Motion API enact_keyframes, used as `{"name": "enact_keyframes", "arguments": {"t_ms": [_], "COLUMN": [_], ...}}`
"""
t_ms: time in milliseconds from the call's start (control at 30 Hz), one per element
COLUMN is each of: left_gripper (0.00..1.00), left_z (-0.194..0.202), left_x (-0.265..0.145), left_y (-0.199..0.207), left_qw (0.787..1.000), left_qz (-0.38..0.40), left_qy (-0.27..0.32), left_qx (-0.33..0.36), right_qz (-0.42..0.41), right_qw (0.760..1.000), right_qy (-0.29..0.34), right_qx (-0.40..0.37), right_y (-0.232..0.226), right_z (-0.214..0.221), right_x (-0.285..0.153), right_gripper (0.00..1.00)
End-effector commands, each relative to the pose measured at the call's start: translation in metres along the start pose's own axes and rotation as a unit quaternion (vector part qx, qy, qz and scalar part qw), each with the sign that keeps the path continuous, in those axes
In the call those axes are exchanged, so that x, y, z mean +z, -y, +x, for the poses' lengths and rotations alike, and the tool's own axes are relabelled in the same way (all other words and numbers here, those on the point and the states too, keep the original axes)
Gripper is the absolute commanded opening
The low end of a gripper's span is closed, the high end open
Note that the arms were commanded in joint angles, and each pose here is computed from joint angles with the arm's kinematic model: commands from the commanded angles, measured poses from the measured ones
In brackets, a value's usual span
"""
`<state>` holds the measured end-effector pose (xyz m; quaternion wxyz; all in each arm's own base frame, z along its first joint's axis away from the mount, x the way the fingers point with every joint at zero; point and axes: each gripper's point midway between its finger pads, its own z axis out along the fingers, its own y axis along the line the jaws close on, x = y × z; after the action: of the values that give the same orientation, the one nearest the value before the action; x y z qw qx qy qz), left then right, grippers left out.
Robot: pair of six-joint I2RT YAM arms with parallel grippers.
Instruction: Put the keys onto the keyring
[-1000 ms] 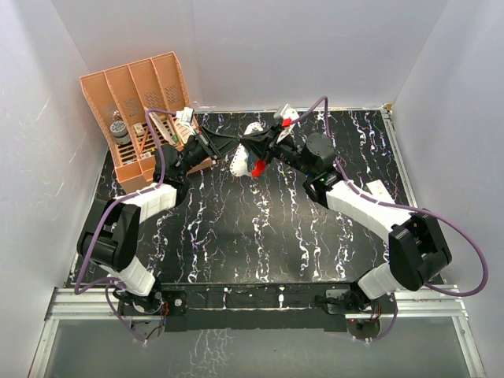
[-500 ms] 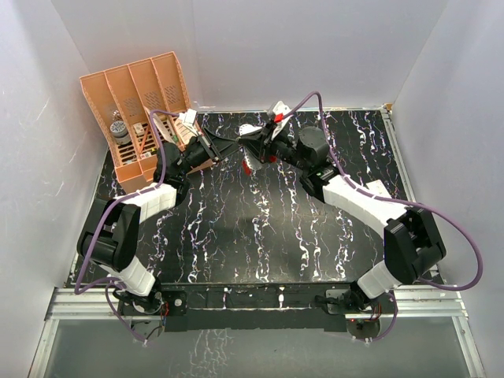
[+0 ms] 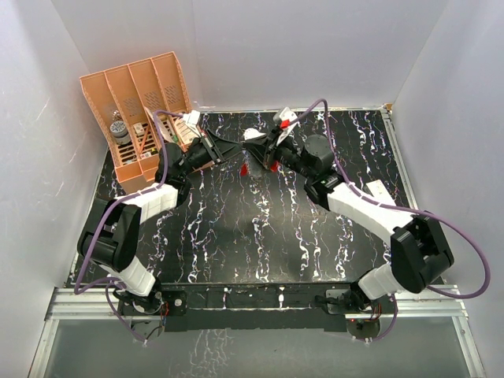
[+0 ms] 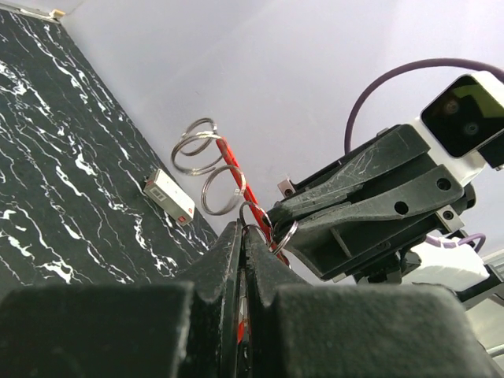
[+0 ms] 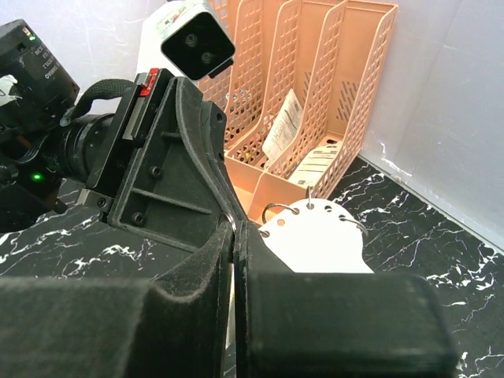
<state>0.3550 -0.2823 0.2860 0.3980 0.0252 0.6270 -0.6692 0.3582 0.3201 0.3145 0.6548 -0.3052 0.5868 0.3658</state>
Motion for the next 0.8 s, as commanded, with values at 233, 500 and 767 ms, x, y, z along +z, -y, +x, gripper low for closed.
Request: {"name": "enact_keyframes", "arguments": {"t_ms": [233, 500, 767], "left_gripper": [0.31, 0.34, 0.33], "left_z": [-0.015, -0.018, -0.013], "left_x": [-0.008, -0.024, -0.024], "left_y": [0.037, 0.049, 0.064], "left_qw": [0.997, 0.990, 0.984], "left_qz": [0.053, 0.085, 0.127], "left_qy": [0.049, 0.083, 0.063], "left_qx": [0.041, 0.081, 0.104], "right_qz": [0.033, 0.041, 0.040], "right_qw": [0.998, 0.997, 0.996], "right_qy": [0.053, 0.069, 0.078], "right_qx": [0.011, 0.012, 0.020], "right_y": [-0.005, -0.005, -0.005], "right_z": [-0.022, -0.031, -0.031], "right_x": [-0.022, -0.027, -0.026], "right_gripper": [0.00, 0.00, 0.00]}}
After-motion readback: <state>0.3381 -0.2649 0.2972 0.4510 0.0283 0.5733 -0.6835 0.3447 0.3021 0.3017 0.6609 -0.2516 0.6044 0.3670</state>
